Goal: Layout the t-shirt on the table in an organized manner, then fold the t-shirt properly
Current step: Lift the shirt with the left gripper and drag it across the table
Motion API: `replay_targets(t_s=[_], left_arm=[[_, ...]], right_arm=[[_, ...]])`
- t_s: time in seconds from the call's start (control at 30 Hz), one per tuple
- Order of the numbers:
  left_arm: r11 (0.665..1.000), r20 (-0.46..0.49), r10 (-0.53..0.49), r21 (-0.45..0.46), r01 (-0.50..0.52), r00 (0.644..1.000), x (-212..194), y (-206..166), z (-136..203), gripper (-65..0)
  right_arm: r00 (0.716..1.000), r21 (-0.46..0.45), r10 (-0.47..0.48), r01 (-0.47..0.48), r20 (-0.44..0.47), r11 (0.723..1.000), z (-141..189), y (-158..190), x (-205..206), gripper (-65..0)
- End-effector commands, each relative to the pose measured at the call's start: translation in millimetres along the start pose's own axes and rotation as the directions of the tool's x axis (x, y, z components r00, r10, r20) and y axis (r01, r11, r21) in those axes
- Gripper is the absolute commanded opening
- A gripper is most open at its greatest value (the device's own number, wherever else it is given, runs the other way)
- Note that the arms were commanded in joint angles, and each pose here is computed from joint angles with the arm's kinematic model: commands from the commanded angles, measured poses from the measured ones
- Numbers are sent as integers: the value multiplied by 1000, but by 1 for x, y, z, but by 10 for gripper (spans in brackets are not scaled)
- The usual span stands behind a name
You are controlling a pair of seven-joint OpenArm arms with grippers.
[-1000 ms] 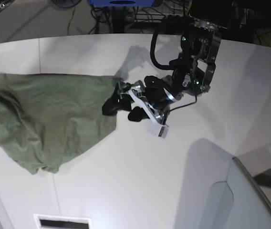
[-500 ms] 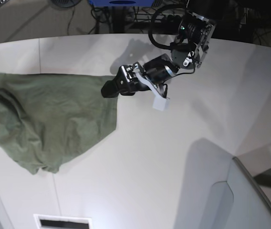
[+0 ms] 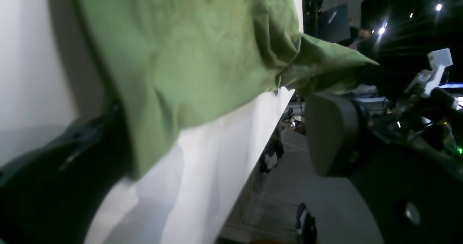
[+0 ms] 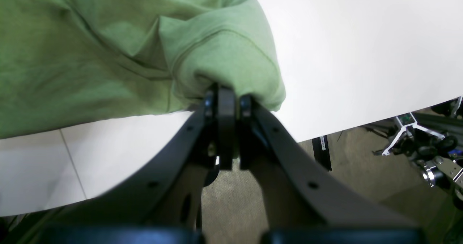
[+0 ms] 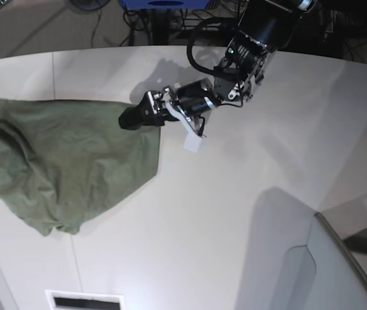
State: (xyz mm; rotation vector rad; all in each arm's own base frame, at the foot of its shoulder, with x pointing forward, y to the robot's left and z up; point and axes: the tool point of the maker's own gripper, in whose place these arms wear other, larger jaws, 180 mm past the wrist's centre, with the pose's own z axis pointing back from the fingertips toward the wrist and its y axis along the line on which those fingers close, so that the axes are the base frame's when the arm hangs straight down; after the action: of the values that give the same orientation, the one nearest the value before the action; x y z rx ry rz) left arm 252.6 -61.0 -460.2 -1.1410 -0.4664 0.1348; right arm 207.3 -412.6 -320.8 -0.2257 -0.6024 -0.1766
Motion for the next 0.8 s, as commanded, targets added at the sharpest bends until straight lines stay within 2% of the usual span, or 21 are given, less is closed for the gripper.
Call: replay_targets(t_s=[0.0,0.07,0.13,0.23,0.33,0.37,0.57,0.77], left_arm=[[1000,-7,-28,5,28,1000,4,-2,-5,-35],[998,-30,-65,10,65,997,1,-6,-12,-43],[995,-52,-96,13,97,994,-3,-9,-19,-118],[991,-73,-132,12,133,989,-4,-14,-28,-331],[987,-89,-156,14,158,984,-7,-16,-32,-612],[986,-87,-162,12,164,983,-5,-18,-32,-650],[975,-44,-224,-12,223,974,25,-35,-35,-650],[936,74,-350,53,347,934,88,-62,-10,-650]], right_arm=[[999,-24,14,-13,47,1000,7,-9,15,-648],[999,-25,13,-12,48,1000,8,-9,15,-648],[999,-24,12,-11,47,1000,7,-9,15,-648],[1000,-13,-1,1,31,1000,3,-9,9,-648],[1000,5,-18,18,5,1000,-4,-8,1,-648],[1000,9,-22,22,0,1000,-5,-7,0,-648],[1000,11,-19,19,1,1000,-5,-6,0,-648],[999,-21,21,-20,48,1000,7,-8,17,-648]])
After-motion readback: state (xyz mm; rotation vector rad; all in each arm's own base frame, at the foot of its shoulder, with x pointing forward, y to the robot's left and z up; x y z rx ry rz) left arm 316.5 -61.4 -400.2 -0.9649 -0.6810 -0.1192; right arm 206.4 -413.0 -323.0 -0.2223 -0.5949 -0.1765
